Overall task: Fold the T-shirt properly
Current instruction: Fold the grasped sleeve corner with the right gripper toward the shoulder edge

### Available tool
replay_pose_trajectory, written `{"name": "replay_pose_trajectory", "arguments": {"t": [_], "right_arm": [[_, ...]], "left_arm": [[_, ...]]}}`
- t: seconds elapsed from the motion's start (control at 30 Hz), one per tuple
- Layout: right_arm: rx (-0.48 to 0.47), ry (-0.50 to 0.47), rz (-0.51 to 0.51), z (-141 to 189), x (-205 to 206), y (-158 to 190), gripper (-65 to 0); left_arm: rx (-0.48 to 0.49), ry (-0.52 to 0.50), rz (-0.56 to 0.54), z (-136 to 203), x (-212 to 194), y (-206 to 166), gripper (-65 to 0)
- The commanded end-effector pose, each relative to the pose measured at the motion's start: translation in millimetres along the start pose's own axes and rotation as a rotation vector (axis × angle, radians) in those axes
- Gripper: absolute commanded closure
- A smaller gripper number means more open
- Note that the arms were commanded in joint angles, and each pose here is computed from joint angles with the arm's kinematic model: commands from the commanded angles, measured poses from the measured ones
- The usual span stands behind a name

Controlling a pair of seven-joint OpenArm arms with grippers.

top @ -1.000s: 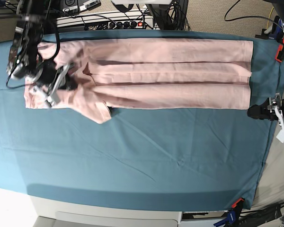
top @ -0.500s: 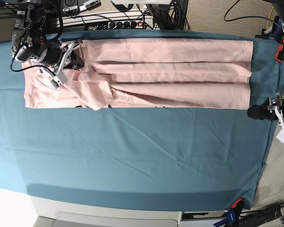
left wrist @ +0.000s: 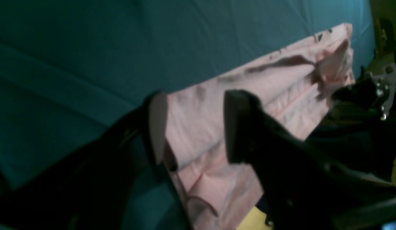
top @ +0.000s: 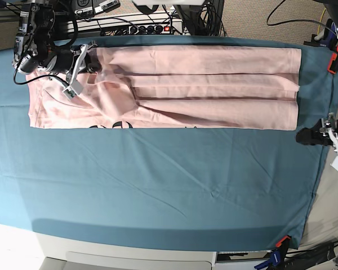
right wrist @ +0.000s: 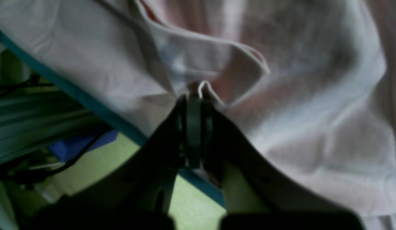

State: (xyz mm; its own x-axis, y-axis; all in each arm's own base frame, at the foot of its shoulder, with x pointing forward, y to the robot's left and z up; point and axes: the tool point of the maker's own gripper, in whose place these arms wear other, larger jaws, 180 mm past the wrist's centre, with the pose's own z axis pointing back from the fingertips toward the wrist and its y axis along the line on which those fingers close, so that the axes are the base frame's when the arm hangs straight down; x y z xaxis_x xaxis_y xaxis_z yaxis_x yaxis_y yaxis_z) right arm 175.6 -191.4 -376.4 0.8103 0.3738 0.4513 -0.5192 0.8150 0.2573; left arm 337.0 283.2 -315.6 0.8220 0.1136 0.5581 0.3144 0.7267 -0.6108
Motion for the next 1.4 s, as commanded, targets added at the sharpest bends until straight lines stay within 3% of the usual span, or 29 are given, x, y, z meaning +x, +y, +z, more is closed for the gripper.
{"name": "replay_pose_trajectory", "arguments": {"t": [0.0, 0.2, 0.4, 0.5, 0.77, 1.03, 1.17, 1.37], "right_arm": [[0.008, -0.039, 0.017, 6.6, 10.5, 0.8, 0.0], [0.061, -0.084, 0.006, 7.4, 18.5, 10.4, -2.4], [0.093, -0.110, 0.000, 8.3, 23.1, 16.0, -2.4], [0.111, -0.124, -0.003, 8.7, 25.7, 19.3, -2.4], [0.295, -0.228, -0.021, 11.8, 46.1, 54.9, -2.4], [0.408, -0.193, 0.004, -0.9, 43.0, 86.9, -2.4], [0.391, -0.178, 0.011, -2.8, 40.5, 84.4, -2.4], [0.203, -0.050, 0.060, -13.1, 18.4, 50.7, -2.6]], "left_arm": [[0.013, -0.081, -0.035, 20.1, 28.1, -1.7, -29.8], [0.098, -0.201, -0.084, 75.5, 69.1, 5.9, -29.8], [0.178, -0.213, -0.117, 112.7, 81.9, 12.1, -29.8], [0.192, -0.213, -0.122, 118.7, 83.3, 13.1, -29.8], [0.192, -0.212, -0.121, 118.5, 83.0, 13.1, -29.8], [0.192, -0.212, -0.121, 118.5, 83.0, 13.2, -29.8], [0.192, -0.212, -0.121, 118.5, 82.9, 13.2, -29.8], [0.192, -0.212, -0.121, 118.5, 82.9, 13.2, -29.8]]}}
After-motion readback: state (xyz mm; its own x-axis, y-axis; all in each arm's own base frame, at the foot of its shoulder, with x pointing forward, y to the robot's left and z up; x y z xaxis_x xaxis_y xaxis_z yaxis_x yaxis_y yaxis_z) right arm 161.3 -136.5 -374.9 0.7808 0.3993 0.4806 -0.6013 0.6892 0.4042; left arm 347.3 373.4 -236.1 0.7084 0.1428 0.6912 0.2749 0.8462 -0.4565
